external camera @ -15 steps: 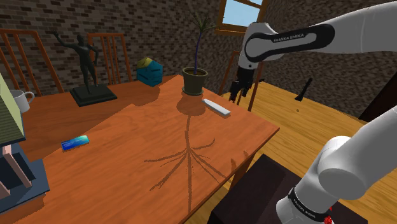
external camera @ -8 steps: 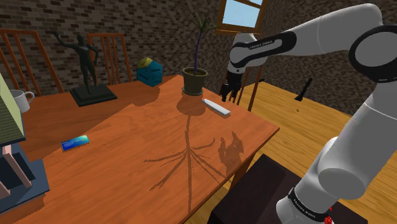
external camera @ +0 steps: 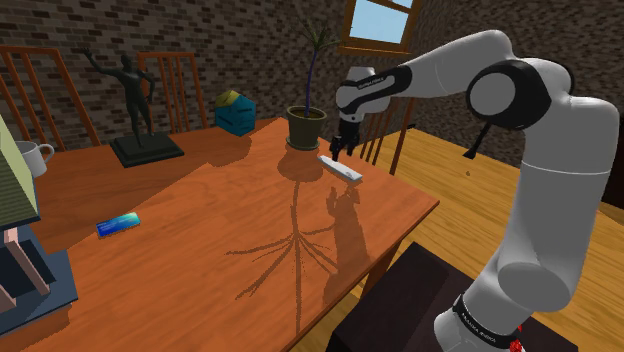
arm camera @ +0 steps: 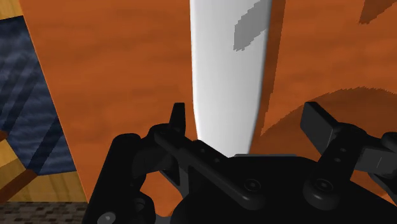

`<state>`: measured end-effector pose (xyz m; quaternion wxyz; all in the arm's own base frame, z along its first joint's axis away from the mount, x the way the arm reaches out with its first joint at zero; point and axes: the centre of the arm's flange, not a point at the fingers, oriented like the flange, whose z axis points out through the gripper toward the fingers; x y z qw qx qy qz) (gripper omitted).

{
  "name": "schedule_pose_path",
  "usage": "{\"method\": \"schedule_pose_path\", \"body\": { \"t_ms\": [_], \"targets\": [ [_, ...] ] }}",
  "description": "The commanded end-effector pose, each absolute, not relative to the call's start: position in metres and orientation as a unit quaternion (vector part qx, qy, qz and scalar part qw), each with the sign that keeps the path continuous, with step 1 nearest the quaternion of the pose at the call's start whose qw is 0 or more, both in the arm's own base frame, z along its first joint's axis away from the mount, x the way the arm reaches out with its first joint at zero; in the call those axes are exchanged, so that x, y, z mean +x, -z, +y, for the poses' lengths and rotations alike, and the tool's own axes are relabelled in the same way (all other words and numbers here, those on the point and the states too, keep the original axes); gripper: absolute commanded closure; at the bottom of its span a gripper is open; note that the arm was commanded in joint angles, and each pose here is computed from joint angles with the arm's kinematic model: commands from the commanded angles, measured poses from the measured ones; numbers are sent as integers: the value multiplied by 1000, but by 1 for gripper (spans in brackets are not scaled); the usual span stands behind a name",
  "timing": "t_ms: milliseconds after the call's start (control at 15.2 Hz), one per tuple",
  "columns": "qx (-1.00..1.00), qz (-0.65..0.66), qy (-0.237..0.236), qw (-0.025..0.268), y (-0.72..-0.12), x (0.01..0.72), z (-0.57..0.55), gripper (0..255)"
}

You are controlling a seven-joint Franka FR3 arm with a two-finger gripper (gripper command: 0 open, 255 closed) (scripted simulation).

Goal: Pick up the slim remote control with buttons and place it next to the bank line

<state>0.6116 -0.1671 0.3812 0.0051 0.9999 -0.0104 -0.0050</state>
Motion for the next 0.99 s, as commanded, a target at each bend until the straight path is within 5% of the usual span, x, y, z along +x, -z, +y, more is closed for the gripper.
{"method": "schedule_pose_path", "body": {
  "t_ms": [0,924],
  "targets": [
    [1000,-7,4,4,-367,628,-175,0],
    [1000,-7,4,4,-327,627,-175,0]
  ]
}}
